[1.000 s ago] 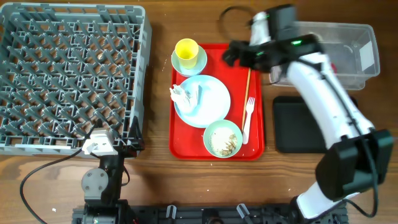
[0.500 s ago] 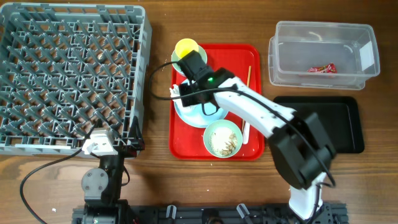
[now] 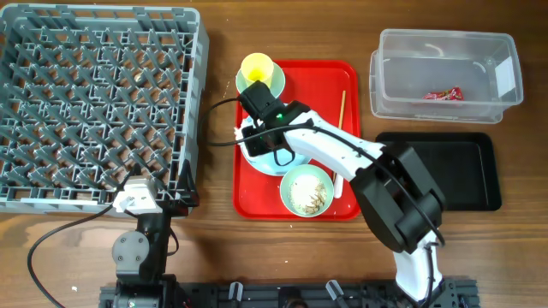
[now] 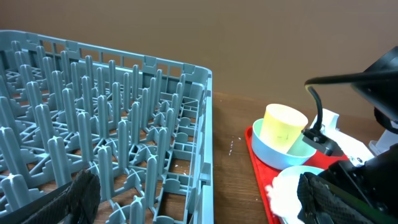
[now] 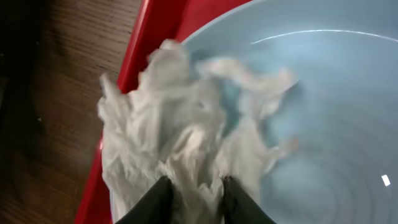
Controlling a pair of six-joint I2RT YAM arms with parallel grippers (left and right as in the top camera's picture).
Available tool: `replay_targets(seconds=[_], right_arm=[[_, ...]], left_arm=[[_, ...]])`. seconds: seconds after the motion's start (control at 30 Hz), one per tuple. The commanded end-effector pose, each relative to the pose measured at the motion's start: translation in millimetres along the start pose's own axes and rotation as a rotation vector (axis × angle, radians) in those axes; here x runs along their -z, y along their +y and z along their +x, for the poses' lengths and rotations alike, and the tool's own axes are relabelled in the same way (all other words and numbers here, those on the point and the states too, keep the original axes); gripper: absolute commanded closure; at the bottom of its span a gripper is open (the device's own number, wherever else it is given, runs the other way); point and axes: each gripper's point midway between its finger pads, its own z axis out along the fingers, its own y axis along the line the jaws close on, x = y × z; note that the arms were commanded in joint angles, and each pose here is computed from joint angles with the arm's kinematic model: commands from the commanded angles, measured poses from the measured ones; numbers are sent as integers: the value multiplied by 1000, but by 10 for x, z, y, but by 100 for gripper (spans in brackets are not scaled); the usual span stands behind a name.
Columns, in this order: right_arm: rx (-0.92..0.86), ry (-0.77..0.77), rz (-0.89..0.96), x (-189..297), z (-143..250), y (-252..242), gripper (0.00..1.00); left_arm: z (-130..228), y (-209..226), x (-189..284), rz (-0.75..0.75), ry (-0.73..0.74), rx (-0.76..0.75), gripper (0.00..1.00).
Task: Sort waste into correct bins and load items into the dishwasher rack
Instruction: 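Return the right gripper to the plate and grasp the white tissue, then carry the tissue over the clear bin and release it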
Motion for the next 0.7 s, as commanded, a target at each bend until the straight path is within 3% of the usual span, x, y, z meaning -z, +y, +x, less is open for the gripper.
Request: replay_targets(seconds=[0.0, 0.17, 0.23, 0.4, 0.67], right_arm=[[-53, 38, 132, -164, 159, -260, 96], [-83, -47, 149, 118, -122, -270, 95], [-196, -163, 194, 601, -459, -425, 96], [-356, -375, 196, 1505, -864, -846, 96], [-642, -614, 471, 2377, -998, -2287, 96]], left_arm=[[10, -21, 3, 11, 1, -20, 0], [10, -21, 3, 11, 1, -20, 0], [8, -21, 3, 11, 1, -20, 0], [10, -21, 3, 11, 1, -20, 0], [10, -21, 3, 11, 1, -20, 0]])
